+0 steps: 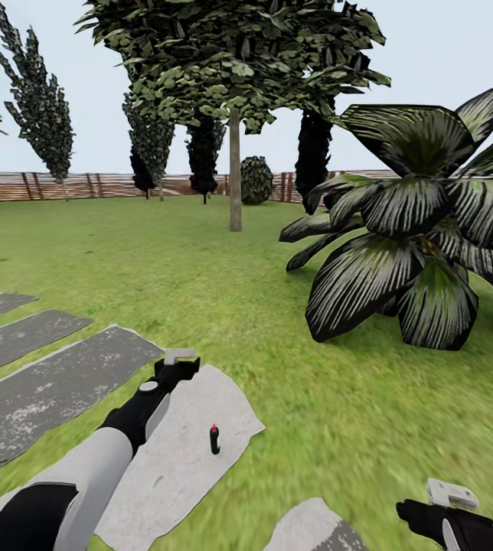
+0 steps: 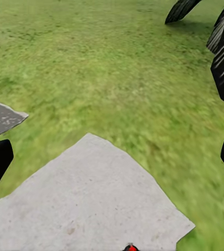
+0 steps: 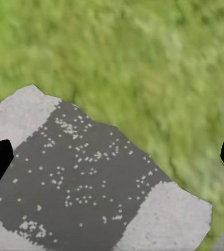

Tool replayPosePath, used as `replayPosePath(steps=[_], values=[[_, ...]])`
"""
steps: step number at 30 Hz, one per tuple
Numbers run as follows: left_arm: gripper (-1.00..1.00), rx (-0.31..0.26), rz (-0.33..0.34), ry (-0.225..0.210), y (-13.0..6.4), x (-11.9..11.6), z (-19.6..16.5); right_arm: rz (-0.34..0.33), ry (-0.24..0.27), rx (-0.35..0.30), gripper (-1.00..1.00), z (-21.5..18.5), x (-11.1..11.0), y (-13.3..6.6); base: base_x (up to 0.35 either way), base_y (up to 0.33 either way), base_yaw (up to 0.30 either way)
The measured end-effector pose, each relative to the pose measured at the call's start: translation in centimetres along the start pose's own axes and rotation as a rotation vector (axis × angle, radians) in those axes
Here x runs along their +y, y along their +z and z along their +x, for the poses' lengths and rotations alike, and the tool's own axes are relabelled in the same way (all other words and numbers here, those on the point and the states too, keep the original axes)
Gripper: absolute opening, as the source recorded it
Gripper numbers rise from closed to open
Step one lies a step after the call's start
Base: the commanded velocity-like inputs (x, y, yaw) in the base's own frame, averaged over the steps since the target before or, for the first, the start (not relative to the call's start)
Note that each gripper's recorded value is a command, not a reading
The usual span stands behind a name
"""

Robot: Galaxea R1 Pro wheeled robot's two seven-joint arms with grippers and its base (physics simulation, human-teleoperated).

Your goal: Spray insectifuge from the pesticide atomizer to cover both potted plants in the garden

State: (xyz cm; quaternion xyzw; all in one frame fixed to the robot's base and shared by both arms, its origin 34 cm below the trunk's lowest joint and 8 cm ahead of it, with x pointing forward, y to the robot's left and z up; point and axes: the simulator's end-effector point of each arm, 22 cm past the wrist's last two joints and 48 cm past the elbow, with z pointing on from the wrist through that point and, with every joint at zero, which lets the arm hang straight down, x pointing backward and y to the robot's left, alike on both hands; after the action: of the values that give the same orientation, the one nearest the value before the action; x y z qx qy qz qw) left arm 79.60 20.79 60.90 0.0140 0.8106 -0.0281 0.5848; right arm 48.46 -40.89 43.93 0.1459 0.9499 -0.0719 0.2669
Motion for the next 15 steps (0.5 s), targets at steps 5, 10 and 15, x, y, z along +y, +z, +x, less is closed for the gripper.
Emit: replayPosePath(steps=[5,10,15], values=[[1.0,-0.026,-0.002,0.0,0.1,0.1,-1.3,0.0,0.002,-0.067,1.0,-3.5,0.0,-2.1,0.0,0.0,0.0],[1.0,-0.035,0.0,0.0,0.1,0.0,-2.2,-0.003,-0.001,-0.085,1.0,-5.0,0.3,-3.2,0.0,0.0,0.0],[1.0,-0.028,0.0,-0.002,0.2,0.0,-2.9,-0.002,-0.005,-0.081,1.0,-5.6,0.4,-3.9,0.0,0.0,0.0]])
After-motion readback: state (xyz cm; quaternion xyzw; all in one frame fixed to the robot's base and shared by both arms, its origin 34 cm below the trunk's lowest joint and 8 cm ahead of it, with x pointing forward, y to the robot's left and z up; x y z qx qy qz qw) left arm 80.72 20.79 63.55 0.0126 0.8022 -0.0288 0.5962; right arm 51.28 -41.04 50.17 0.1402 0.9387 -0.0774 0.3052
